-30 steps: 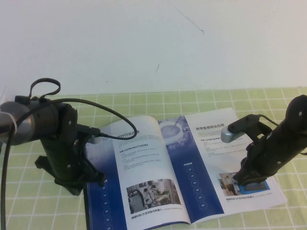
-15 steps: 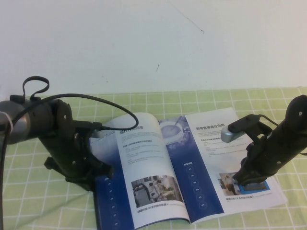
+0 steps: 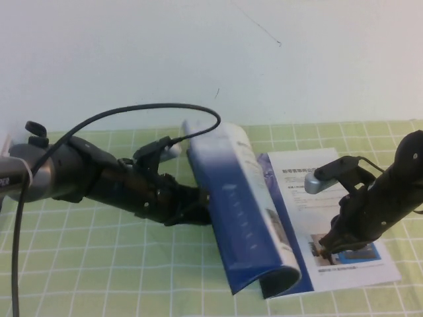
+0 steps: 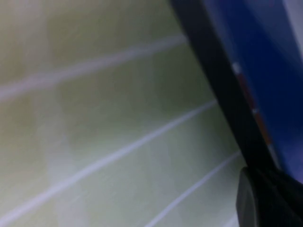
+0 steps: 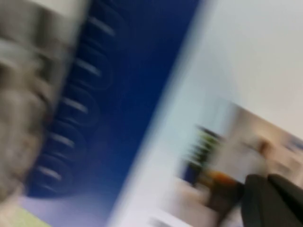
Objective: Close book
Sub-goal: 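Close the open booklet and leave it lying on the table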
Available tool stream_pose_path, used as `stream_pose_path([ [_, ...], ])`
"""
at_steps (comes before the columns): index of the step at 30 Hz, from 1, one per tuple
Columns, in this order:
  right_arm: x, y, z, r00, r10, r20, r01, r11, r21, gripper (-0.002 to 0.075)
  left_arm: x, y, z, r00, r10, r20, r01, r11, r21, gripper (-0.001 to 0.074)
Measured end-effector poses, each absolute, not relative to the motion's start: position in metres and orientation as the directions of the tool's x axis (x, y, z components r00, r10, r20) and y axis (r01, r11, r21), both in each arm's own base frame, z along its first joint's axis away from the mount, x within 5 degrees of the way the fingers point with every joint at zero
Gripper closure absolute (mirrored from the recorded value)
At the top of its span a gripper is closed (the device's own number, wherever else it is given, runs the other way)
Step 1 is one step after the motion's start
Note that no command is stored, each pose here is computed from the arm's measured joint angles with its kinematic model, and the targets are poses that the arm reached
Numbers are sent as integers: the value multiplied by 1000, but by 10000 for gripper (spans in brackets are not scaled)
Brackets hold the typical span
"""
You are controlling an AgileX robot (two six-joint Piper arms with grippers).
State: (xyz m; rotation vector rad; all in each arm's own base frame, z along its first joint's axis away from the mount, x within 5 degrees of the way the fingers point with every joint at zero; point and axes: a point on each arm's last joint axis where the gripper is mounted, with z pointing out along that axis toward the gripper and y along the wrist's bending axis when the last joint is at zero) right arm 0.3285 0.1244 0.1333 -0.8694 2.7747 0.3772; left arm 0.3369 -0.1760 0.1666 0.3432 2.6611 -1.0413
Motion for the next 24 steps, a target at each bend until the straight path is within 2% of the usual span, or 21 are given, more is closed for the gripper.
stream_pose_path([
  [4,328,120,158,-776,-533,-336,-593,798,104,729,342,-188,183,-911,31,-410,354,568,-743,737],
  [8,323,107,213,-728,-511,-458,-549,834,-59,729,344,-195,197,-882,-33,-470,411,437,-800,737],
  [12,308,88,276,-617,-515,-595,-468,848,-250,729,342,-195,209,-850,-26,-526,470,413,-780,737],
  [15,289,76,319,-516,-517,-683,-399,851,-342,729,338,-193,228,-807,-28,-590,529,410,-743,737],
  [19,263,66,358,-414,-501,-760,-337,860,-384,729,332,-196,247,-760,-34,-649,584,401,-706,737],
  [24,239,57,378,-390,-481,-785,-304,872,-384,729,323,-217,253,-732,5,-682,635,369,-679,737],
])
